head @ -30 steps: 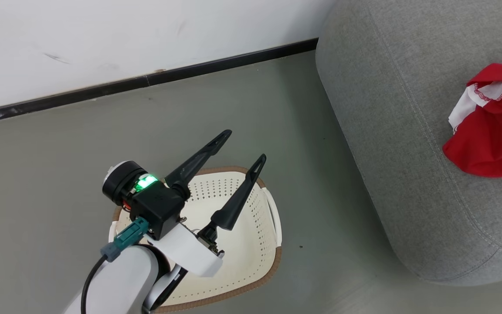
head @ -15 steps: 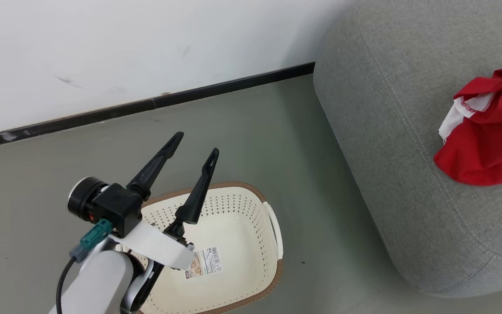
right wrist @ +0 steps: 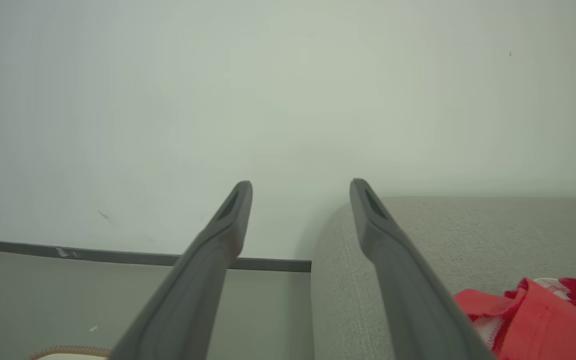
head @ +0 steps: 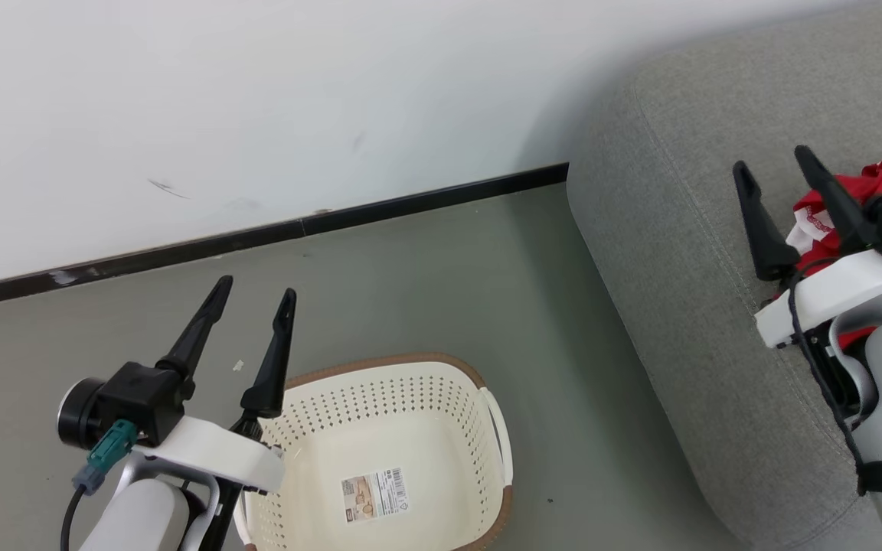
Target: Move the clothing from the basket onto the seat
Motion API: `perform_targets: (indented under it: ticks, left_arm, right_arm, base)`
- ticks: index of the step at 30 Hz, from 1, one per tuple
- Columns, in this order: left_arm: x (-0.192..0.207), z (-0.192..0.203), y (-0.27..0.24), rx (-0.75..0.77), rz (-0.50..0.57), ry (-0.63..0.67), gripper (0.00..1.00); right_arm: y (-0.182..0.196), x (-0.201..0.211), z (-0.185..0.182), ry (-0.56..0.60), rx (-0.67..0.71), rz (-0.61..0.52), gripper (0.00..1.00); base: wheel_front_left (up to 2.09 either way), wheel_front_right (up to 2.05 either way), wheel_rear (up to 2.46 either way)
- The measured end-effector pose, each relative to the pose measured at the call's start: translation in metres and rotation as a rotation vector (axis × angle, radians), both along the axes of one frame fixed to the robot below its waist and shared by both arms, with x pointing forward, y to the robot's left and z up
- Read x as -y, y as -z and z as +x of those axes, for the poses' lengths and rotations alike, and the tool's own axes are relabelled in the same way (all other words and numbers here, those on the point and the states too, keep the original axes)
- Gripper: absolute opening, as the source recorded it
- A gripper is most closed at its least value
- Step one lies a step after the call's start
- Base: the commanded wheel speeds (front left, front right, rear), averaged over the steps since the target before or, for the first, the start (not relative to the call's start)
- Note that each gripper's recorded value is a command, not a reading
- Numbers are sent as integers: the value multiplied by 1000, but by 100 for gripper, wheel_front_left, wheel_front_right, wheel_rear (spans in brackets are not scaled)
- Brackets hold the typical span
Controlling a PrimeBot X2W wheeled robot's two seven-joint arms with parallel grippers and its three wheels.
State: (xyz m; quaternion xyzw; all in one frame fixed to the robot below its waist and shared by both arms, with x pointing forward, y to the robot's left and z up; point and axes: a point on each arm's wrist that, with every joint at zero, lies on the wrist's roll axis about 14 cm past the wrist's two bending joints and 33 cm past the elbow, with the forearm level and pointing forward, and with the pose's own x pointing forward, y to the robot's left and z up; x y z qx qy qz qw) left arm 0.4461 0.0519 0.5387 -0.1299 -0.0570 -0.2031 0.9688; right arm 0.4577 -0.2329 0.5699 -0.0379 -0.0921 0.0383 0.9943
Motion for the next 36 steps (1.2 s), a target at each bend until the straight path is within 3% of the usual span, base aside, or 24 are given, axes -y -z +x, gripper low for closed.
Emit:
perform_targets:
  ticks: [19, 36]
  left_arm:
    - [-65, -35, 11, -56, 34, -263, 100]
    - [-83, -70, 16, -73, 60, -353, 100]
  right_arm:
    - [-10, -42, -43, -57, 56, 71, 100]
    - [27, -61, -91, -48, -18, 144, 100]
  base:
    - [0, 0, 0]
    - [0, 0, 0]
